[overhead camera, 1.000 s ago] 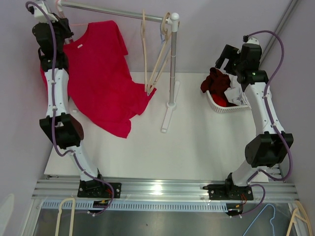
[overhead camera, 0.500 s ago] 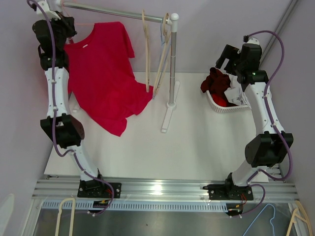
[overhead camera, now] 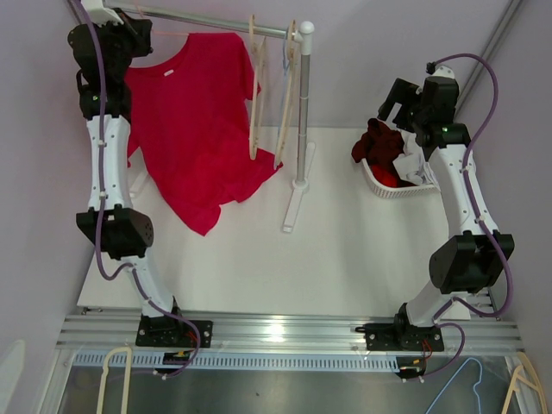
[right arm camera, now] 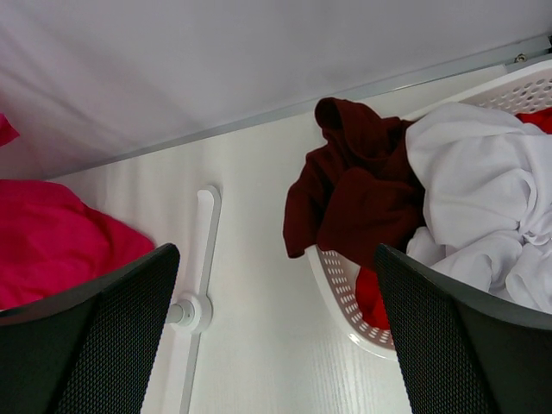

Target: Remove the t-shirt from the hanger

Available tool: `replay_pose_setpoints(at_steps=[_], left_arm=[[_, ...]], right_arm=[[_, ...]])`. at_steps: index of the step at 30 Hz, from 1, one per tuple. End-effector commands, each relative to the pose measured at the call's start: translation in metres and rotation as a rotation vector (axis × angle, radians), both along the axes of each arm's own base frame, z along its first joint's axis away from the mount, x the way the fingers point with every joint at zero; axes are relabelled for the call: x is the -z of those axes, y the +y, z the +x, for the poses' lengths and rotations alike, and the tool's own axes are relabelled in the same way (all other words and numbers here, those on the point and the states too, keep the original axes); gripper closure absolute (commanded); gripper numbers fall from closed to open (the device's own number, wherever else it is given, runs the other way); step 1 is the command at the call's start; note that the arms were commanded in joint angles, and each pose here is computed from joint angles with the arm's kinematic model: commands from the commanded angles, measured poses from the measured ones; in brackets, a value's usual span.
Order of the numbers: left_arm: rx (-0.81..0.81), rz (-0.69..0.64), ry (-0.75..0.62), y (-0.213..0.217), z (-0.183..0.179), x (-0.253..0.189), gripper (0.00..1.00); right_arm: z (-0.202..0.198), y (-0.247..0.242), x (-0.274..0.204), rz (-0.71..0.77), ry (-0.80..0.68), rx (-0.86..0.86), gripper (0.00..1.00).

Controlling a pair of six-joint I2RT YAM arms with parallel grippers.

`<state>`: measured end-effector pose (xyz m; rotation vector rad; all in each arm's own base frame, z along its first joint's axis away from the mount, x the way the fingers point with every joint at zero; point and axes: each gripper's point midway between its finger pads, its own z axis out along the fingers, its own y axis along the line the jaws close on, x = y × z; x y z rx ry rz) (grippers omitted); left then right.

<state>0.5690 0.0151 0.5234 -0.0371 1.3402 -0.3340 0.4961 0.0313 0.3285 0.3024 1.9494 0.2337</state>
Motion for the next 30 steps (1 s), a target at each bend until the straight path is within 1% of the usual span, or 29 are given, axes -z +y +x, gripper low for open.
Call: replay_pose_setpoints(at_steps=[1,4,8,9,11,13,14,15,17,19,21,26,30], left_arm=[[0.066,0.012,-0.193,-0.029,-0.056,-0.085,0.99],[0.079,0.011,-0.205,-0.036,-0.062,-0.09,0.99],[0.089,-0.008,-0.162,-0.041,-0.06,-0.081,0.99],[0.095,-0.008,-0.134,-0.05,-0.056,-0.071,0.99],[0.038,0.018,-0.147,-0.052,-0.059,-0.074,0.99],[0.043,0.044,-0.14,-0.073,-0.061,-0.069,0.99],[0.016,0.041,-0.135,-0.072,-0.06,-0.068,0.99],[0.02,0.051,-0.133,-0.083,-0.061,-0.068,0.99],[-0.006,0.055,-0.109,-0.09,-0.06,-0.061,0.99],[-0.037,0.065,-0.092,-0.099,-0.06,-0.056,0.99],[-0.121,0.059,-0.073,-0.098,-0.059,-0.052,0.99],[-0.252,0.034,-0.005,-0.099,-0.059,-0.032,0.99],[-0.343,0.049,0.005,-0.106,-0.065,-0.022,0.99]], right_arm=[[-0.008,0.002,-0.037,-0.013,-0.107,-0.014,0.01],[-0.012,0.006,-0.039,-0.008,-0.113,-0.039,0.0],[-0.015,0.005,-0.039,-0.007,-0.107,-0.037,0.01],[-0.015,0.006,-0.038,-0.005,-0.107,-0.038,0.0],[-0.017,0.008,-0.039,0.003,-0.111,-0.043,0.0],[-0.018,0.007,-0.039,0.006,-0.111,-0.043,0.01],[-0.019,0.008,-0.04,0.007,-0.112,-0.046,0.01],[-0.021,0.008,-0.039,0.008,-0.111,-0.046,0.0],[-0.023,0.008,-0.039,0.007,-0.111,-0.043,0.0],[-0.026,0.008,-0.041,0.008,-0.115,-0.044,0.0],[-0.028,0.008,-0.041,0.009,-0.115,-0.046,0.01],[-0.035,0.007,-0.046,0.004,-0.123,-0.044,0.01],[-0.04,0.006,-0.047,0.003,-0.125,-0.046,0.01]])
